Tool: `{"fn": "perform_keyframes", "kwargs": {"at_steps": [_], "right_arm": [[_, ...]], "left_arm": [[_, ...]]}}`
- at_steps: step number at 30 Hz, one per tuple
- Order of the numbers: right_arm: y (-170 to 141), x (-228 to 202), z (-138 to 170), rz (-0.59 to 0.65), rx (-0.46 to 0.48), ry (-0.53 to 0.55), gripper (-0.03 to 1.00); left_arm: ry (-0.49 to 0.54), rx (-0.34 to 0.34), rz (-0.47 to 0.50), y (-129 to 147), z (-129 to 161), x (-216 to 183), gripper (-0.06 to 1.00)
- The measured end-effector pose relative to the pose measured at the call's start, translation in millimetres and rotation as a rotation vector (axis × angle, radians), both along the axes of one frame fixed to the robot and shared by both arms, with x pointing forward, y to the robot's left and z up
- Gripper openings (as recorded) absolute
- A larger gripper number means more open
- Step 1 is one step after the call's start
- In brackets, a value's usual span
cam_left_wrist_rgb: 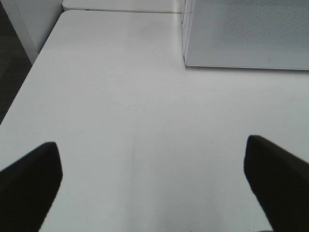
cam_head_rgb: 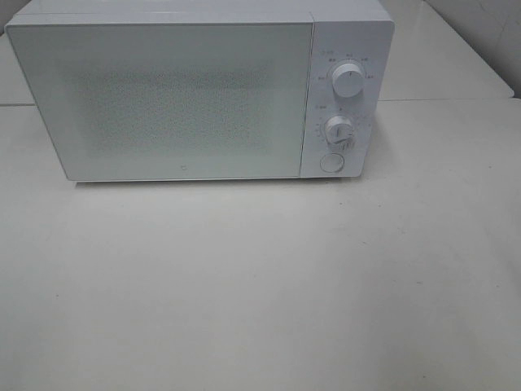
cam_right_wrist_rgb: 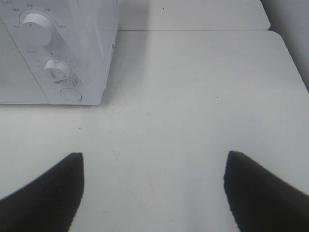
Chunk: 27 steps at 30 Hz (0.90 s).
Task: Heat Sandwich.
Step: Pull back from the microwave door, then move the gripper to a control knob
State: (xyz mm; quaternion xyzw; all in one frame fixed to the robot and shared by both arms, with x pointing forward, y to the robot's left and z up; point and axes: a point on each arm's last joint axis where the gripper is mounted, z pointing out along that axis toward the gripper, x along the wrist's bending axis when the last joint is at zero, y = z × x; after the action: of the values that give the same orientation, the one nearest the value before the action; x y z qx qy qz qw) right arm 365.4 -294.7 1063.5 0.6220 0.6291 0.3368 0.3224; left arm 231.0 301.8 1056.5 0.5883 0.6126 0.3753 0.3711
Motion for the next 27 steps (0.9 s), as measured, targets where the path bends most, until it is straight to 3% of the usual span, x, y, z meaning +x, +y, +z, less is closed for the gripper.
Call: {"fn": "perform_keyframes", "kwargs": {"at_steps": [27], "right_arm": [[9.3, 88.5, -42.2, 0.032, 0.001, -0.014, 0.77]], "left_arm": [[0.000, 0.000, 0.000, 0.0, 0.0, 0.0, 0.97]]}}
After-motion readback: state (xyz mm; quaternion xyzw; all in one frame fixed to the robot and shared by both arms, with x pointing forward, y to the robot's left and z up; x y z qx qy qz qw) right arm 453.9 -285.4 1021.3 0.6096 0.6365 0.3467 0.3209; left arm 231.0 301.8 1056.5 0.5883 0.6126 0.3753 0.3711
